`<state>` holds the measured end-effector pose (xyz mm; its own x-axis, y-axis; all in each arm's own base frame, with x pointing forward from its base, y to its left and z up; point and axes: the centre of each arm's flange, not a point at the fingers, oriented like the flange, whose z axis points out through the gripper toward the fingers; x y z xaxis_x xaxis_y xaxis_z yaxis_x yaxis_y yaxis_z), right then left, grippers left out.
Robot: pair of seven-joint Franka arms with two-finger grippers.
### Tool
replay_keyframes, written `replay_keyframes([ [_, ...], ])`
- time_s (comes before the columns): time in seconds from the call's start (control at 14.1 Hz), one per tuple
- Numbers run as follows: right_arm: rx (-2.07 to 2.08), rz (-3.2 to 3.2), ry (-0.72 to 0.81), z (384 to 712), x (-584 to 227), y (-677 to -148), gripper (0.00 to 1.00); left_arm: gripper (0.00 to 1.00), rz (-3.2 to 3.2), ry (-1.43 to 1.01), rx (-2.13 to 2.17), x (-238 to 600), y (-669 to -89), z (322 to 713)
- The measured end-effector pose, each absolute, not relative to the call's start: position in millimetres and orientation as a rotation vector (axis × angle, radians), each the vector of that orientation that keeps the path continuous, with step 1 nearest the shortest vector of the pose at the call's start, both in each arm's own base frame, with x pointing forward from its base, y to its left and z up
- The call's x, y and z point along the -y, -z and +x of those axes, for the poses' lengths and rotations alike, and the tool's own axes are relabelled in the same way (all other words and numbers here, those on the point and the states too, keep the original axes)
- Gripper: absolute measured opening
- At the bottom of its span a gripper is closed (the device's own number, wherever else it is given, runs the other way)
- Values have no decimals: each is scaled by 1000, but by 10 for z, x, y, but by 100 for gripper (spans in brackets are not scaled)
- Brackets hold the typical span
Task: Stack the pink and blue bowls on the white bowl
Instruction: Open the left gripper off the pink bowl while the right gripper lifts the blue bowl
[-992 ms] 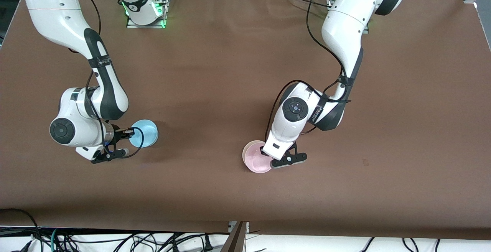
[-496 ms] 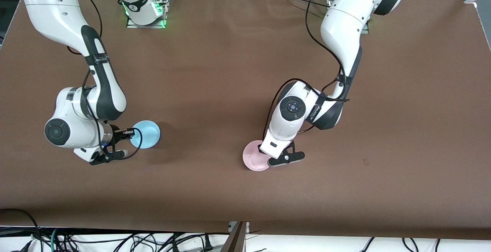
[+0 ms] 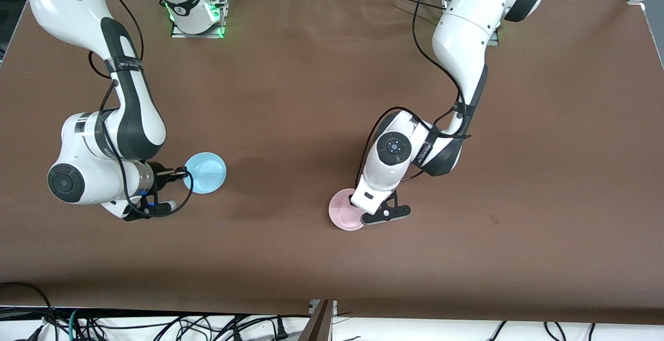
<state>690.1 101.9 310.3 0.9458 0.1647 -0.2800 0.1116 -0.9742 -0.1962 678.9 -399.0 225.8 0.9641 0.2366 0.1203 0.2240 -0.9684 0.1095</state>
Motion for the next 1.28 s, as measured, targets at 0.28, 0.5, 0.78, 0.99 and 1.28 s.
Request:
replay_keyframes([
  [0.28,59,-2878,-485,6875,-1145,-3157,1,4,3026,-196,-346,3979,-2194,6787],
  [0.5,9,-2875,-503,6846,-1310,-3164,1,9,3024,-200,-348,3966,-2195,6798],
  [0.78,12,-2874,-496,6865,-1364,-3268,1,31,3029,-208,-314,3915,-2179,6830],
  [0.99,14,-2873,-497,6868,-1366,-3293,1,58,3031,-217,-309,3841,-2182,6876],
  [1.28,9,-2873,-507,6858,-1382,-3290,1,58,3042,-216,-259,3771,-2150,6909],
])
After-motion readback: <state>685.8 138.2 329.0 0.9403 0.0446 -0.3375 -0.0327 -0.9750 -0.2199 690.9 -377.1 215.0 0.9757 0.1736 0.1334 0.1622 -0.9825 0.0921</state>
